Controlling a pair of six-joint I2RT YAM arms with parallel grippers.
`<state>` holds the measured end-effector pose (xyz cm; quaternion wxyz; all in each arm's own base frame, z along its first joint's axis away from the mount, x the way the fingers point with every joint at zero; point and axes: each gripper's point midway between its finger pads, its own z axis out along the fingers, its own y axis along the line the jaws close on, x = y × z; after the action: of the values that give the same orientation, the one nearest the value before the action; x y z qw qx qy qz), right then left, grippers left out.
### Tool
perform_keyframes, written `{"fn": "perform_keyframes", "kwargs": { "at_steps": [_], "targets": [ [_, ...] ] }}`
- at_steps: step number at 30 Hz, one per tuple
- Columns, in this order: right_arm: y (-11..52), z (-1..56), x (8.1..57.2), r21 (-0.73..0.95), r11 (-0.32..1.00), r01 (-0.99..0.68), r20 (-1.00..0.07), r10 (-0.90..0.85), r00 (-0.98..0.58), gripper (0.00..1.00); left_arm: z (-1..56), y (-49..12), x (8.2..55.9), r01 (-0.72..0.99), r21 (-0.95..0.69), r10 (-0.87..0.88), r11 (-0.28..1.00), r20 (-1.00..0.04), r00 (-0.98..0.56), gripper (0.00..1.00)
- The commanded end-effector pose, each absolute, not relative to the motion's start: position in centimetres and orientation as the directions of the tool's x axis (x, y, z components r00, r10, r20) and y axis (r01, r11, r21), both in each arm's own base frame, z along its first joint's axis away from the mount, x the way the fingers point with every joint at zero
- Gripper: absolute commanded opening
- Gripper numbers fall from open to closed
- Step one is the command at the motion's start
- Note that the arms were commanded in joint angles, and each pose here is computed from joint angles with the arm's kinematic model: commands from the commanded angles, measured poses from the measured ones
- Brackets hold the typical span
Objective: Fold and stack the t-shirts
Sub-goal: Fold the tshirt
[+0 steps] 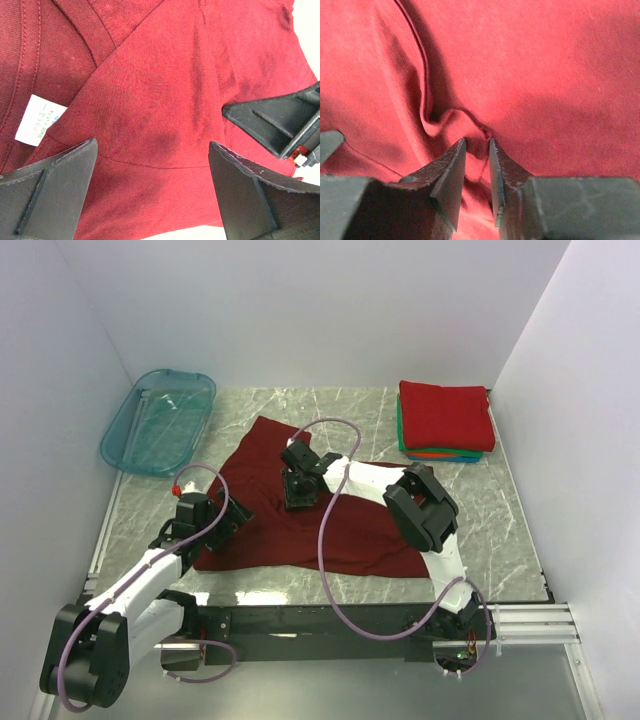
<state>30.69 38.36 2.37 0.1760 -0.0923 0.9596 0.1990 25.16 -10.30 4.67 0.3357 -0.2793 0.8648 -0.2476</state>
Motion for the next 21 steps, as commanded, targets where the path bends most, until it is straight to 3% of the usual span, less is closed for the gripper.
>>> {"fn": "perform_keyframes", "kwargs": {
  "at_steps": [1, 5, 9, 21],
  "targets": [
    [39.6, 2.8, 31.7, 0.361, 0.898, -0.252, -0.395, -0.097, -0.913, 0.29, 3.5, -9.5, 24.6, -0.343, -0.584, -0.646, 0.736, -0.452, -0.616, 0.99],
    [39.4, 3.1, 31.8, 0.357, 0.902, -0.242, -0.401, -0.086, -0.912, 0.13, 3.4, -9.3, 24.4, -0.357, -0.579, -0.652, 0.733, -0.448, -0.612, 0.99],
    [39.0, 4.3, 32.1, 0.347, 0.908, -0.233, -0.433, -0.065, -0.899, 0.04, 3.1, -9.1, 24.2, -0.375, -0.572, -0.659, 0.730, -0.445, -0.606, 0.99],
    [35.5, 7.1, 33.7, 0.221, 0.959, -0.179, -0.538, -0.033, -0.842, 0.01, 2.8, -8.7, 23.8, -0.405, -0.551, -0.666, 0.729, -0.438, -0.604, 1.00]
  ]
}}
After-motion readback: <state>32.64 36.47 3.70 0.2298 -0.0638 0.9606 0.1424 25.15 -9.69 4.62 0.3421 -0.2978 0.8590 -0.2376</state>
